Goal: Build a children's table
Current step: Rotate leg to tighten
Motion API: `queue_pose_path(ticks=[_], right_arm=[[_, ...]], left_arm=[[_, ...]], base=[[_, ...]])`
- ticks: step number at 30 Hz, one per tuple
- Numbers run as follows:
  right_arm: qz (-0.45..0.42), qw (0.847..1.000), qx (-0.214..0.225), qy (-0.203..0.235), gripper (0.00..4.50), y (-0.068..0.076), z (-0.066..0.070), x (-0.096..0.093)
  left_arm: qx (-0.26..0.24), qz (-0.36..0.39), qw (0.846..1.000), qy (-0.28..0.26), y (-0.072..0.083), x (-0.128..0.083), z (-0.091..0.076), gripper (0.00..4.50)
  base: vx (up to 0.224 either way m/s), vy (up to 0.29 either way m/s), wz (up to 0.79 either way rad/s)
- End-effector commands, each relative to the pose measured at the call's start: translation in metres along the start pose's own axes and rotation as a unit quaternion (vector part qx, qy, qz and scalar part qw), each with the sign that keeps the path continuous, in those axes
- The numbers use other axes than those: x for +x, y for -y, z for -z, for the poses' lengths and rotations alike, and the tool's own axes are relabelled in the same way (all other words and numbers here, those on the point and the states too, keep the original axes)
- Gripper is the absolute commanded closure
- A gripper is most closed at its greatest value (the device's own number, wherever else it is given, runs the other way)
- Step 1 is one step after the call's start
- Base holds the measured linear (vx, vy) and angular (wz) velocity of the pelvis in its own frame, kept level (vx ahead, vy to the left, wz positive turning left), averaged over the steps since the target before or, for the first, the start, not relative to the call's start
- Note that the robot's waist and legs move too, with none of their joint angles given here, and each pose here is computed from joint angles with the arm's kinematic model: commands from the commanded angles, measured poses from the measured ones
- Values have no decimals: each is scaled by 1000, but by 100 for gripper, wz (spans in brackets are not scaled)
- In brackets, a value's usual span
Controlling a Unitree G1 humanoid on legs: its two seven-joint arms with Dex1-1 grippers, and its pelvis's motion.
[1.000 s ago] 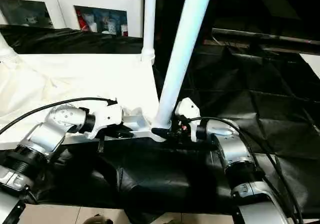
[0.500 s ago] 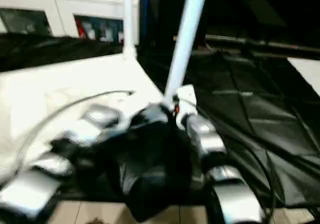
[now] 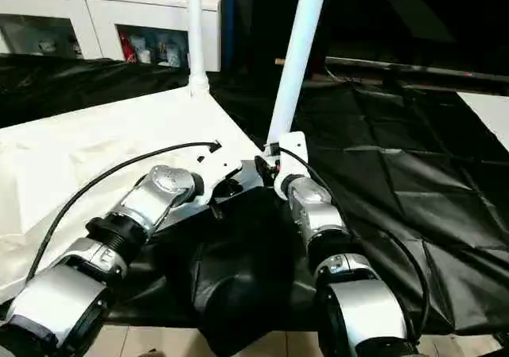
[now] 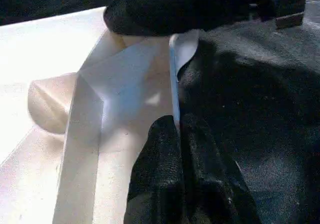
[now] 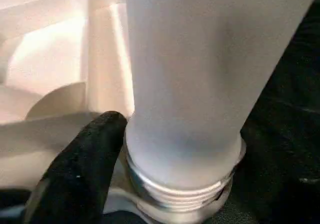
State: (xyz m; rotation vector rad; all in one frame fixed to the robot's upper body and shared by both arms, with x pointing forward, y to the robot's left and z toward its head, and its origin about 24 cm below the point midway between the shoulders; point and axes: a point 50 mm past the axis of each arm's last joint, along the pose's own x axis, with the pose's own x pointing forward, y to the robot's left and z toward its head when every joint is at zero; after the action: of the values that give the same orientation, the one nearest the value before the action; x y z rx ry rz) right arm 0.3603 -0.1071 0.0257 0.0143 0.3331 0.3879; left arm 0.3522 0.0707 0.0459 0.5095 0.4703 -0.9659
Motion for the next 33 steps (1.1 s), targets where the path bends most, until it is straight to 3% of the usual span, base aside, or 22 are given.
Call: queue_pose_path(ticks=[1, 3, 7, 11, 15, 19, 23, 25, 33], right_arm=[[-65, 997, -3, -30, 96, -14, 15, -1], [-86, 996, -7, -15, 96, -7, 9, -4], [-144, 987, -67, -16, 96, 13, 7, -19], [-187, 979, -85, 6, 96, 30, 0, -36], [-234, 967, -99, 13, 96, 31, -3, -46], [-302, 945, -127, 16, 96, 29, -7, -59], [-357, 922, -153, -7, 96, 25, -1, -70], [-358, 921, -154, -10, 96, 25, 0, -70], [-370, 918, -143, -16, 166, 22, 2, -72]], left_arm=[[18, 29, 999, 18, 6, 2, -6, 450], [15, 45, 998, 27, 7, -2, -4, 450], [31, 88, 995, 41, 9, -12, 6, 450], [51, 125, 989, 59, 10, -24, 13, 450], [71, 158, 983, 60, 12, -34, 18, 450], [91, 199, 974, 57, 14, -48, 25, 450], [106, 199, 973, 44, 9, -59, 31, 450], [106, 194, 974, 44, 7, -60, 31, 450], [107, 191, 975, 46, 7, -62, 30, 450]], base=[[0, 0, 0], [0, 0, 0], [0, 0, 0], [0, 0, 0], [0, 0, 0], [0, 0, 0], [0, 0, 0], [0, 0, 0], [0, 0, 0]])
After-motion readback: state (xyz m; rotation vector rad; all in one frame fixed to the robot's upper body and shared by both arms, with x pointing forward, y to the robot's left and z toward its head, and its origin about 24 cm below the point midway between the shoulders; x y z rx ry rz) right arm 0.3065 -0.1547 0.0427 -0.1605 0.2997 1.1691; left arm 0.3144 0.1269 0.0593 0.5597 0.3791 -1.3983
